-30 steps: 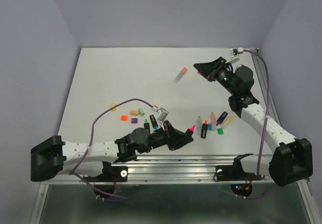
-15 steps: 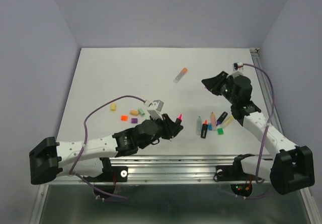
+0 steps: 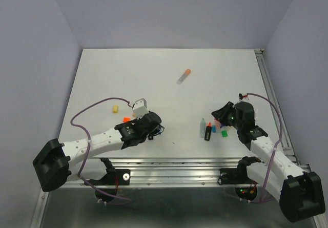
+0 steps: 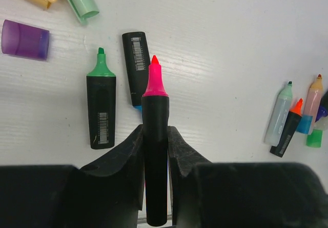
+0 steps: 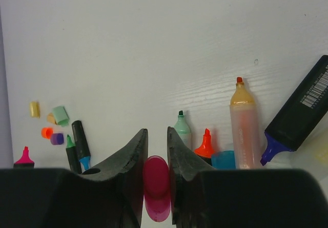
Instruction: Open the pen caps
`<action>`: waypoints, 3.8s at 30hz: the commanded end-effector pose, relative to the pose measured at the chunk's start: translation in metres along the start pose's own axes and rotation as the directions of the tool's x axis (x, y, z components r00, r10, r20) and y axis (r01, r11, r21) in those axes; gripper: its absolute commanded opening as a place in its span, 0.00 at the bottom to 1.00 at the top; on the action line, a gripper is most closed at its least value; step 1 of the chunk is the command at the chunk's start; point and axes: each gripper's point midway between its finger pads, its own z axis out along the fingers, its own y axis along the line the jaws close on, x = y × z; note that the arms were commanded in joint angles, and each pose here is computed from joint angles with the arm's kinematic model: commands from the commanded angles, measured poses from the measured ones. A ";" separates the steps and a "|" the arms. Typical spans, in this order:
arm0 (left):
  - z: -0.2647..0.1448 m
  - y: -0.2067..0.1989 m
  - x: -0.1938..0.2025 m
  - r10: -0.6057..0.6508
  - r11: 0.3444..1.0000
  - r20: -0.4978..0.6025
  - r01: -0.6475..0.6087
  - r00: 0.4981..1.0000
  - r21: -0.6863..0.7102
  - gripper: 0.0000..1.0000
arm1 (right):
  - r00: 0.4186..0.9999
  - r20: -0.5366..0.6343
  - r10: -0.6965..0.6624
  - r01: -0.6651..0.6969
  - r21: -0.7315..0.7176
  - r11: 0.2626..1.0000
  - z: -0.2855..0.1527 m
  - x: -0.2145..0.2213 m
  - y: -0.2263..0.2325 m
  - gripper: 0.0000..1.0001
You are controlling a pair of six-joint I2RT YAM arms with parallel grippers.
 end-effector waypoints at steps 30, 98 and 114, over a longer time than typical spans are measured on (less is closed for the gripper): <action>-0.025 0.031 -0.006 -0.075 0.997 0.011 0.075 0.997 0.005 0.00 | 0.921 -0.212 -0.328 0.257 -0.304 0.917 0.125 0.117 0.207 0.04; 0.031 -0.199 0.092 0.419 0.825 -0.218 -0.269 0.881 0.496 0.67 | 0.926 0.345 -0.154 0.006 0.394 0.919 -0.021 -0.061 0.032 1.00; -0.025 -0.073 -0.016 0.170 0.951 0.044 -0.176 0.984 0.255 0.99 | 0.968 0.151 -0.202 0.144 0.325 0.935 0.112 -0.089 0.106 1.00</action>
